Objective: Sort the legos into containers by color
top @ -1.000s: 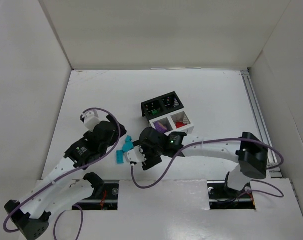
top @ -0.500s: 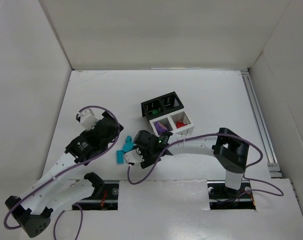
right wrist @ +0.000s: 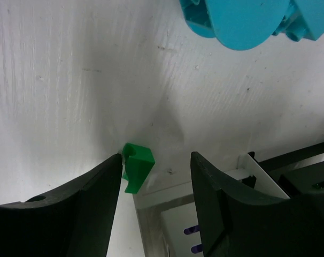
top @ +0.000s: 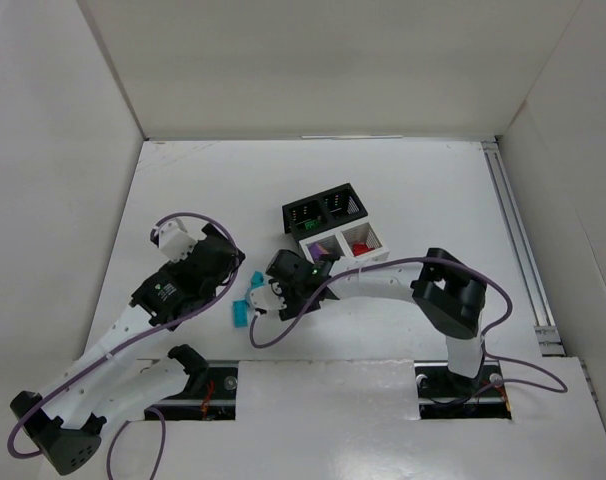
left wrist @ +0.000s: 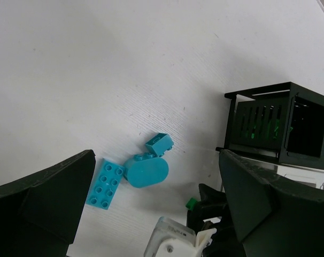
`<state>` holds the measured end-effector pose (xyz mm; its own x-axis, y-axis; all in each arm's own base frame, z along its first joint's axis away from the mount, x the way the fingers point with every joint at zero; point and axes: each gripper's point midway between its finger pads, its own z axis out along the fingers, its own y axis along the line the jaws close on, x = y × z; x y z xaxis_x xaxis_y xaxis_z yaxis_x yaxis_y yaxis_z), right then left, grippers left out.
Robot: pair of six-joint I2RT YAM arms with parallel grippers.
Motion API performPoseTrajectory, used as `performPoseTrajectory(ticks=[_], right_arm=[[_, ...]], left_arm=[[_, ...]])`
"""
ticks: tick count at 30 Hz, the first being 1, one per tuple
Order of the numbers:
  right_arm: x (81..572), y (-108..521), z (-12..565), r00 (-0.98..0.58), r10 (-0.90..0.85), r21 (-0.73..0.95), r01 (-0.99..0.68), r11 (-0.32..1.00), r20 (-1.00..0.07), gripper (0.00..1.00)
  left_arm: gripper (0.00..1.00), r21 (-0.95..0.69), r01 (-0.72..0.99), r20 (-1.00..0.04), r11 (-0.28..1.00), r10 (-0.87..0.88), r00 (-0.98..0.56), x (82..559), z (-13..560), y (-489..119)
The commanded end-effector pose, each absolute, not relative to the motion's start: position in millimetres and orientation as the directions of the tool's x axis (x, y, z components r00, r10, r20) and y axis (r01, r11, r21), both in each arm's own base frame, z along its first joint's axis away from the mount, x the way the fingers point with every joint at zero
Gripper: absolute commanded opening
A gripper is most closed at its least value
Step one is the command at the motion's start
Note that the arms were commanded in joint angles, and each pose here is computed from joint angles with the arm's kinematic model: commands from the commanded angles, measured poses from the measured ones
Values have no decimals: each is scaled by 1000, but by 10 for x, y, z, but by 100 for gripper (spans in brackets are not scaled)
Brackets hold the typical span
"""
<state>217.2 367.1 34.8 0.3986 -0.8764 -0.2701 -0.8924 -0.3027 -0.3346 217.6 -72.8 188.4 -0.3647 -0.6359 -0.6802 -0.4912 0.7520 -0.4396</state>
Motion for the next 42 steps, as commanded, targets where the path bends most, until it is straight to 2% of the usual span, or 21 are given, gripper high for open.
performPoseTrajectory(ticks=[1, 7, 12, 13, 18, 21, 25, 29, 35, 42], right_arm=[[2226, 3680, 385, 372, -890, -333, -901, -278, -264, 60], [2190, 3651, 298, 362, -897, -306, -910, -280, -255, 52], [2155, 3682, 312, 365, -890, -289, -913, -286, -272, 35], [2118, 3668, 280, 366, -889, -273, -916, -293, -276, 29], [2032, 3732, 413, 379, -857, -270, -916, -296, -348, 18], [1987, 3889, 696, 403, -799, -302, -908, -289, -446, 14], [1978, 3968, 1141, 444, -727, -379, -886, -267, -524, 12], [2093, 3902, 1624, 454, -708, -484, -857, -179, -542, 12], [2760, 3617, 2325, 384, -676, -562, -825, 55, -629, 12], [3480, 3409, 2454, 288, -705, -565, -803, 191, -648, 13]], left_arm=[[100, -453, -515, -694, 728, -650, -308, 2172, 2017, -617], [100, -459, -514, -698, 724, -652, -296, 2171, 2040, -597], [100, -450, -520, -704, 726, -646, -294, 2182, 2029, -588], [100, -450, -520, -704, 726, -646, -294, 2182, 2029, -588], [100, -450, -520, -704, 726, -646, -294, 2182, 2029, -588], [100, -443, -507, -707, 740, -636, -311, 2208, 1998, -630], [100, -460, -475, -698, 750, -636, -329, 2264, 1996, -737], [100, -440, -450, -693, 777, -612, -381, 2317, 1847, -862], [100, -404, -422, -665, 812, -577, -474, 2498, 1552, -893], [100, -431, -309, -629, 848, -528, -570, 2671, 1345, -1160]])
